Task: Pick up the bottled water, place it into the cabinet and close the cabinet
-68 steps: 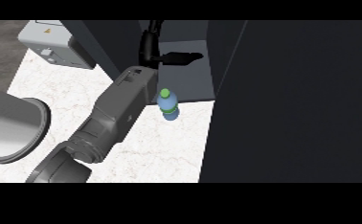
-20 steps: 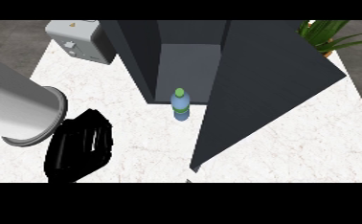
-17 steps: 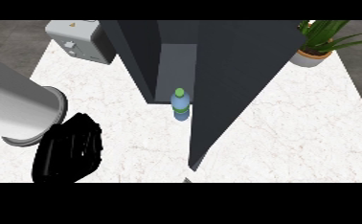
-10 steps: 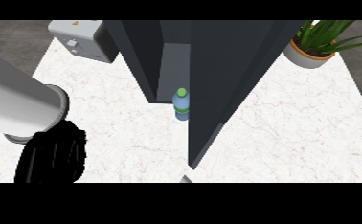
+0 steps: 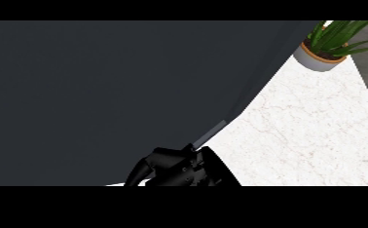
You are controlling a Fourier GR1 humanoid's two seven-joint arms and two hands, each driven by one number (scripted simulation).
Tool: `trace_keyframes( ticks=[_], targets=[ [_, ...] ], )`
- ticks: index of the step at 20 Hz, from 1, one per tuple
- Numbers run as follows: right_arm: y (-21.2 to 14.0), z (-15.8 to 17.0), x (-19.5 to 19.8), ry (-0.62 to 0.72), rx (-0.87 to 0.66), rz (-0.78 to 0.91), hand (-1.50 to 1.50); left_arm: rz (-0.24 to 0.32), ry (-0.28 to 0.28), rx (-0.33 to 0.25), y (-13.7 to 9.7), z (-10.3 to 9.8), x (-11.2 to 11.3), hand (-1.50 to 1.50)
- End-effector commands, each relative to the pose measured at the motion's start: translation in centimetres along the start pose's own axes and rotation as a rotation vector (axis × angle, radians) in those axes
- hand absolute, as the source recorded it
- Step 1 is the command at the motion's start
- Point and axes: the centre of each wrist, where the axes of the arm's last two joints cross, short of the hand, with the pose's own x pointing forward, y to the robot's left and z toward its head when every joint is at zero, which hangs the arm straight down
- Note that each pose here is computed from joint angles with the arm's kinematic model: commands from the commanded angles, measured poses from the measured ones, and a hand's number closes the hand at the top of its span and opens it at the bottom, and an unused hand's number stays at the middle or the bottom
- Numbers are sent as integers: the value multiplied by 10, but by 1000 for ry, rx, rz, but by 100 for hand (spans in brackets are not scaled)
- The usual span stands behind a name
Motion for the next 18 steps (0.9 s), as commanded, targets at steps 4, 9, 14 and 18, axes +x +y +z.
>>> trace_keyframes(
  ticks=[4,9,14,18],
  targets=[
    [-28,-98,-3,93,-37,-131,150,-7,-19,-11,15,-1,16,150],
    [-54,-127,-41,145,-5,-204,150,-18,-2,14,42,14,20,150],
    [-105,-138,-82,145,-49,-156,150,2,-13,15,42,20,28,150],
    [-124,-149,-90,175,-53,-146,150,-27,-25,-4,44,9,27,150]
  ],
)
